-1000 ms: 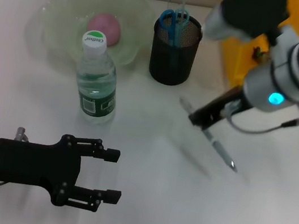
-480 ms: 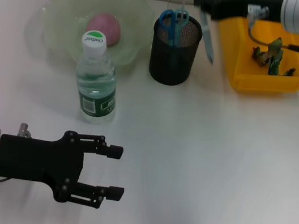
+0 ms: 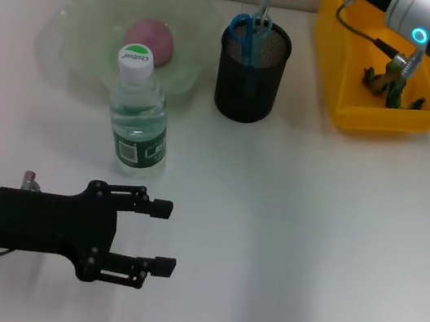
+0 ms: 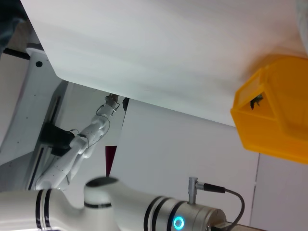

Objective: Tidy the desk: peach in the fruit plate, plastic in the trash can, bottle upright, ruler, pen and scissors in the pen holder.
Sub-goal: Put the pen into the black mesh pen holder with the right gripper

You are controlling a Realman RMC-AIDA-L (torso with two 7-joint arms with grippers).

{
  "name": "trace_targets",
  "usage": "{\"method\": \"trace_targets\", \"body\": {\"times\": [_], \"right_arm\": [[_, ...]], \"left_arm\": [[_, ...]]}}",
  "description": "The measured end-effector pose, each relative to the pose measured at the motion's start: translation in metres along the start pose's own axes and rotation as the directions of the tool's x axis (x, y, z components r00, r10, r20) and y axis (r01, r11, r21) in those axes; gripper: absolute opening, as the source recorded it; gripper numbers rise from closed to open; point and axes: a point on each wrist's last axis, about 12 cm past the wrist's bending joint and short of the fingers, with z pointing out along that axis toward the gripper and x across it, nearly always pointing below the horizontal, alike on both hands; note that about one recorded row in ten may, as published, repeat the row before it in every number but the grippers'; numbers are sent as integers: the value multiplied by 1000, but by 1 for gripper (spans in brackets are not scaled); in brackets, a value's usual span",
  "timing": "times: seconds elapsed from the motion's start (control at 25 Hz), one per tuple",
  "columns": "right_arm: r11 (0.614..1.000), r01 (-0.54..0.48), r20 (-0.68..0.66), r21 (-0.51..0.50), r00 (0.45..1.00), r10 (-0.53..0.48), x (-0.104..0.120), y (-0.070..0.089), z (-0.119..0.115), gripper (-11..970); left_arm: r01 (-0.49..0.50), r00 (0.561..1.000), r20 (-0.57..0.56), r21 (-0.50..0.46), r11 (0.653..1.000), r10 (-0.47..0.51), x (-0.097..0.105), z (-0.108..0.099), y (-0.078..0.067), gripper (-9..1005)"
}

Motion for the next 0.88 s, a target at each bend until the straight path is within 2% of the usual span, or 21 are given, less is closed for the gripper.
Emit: {"method": "trace_targets", "body": {"times": [0.2, 0.44, 0.88], "right_arm": [[1000, 9, 42, 29, 999, -10, 15, -6, 2, 207], [998, 38, -9, 43, 999, -38, 32, -5, 10, 225], [998, 66, -100, 24, 993, -63, 46, 2, 17, 259]], "left_arm": [[-3, 1000, 4, -6, 1000, 3, -1, 0, 1, 786], [-12, 1000, 8, -8, 1000, 12, -5, 1, 5, 786], [-26, 1000, 9, -4, 1000, 26, -10, 4, 8, 786]]}}
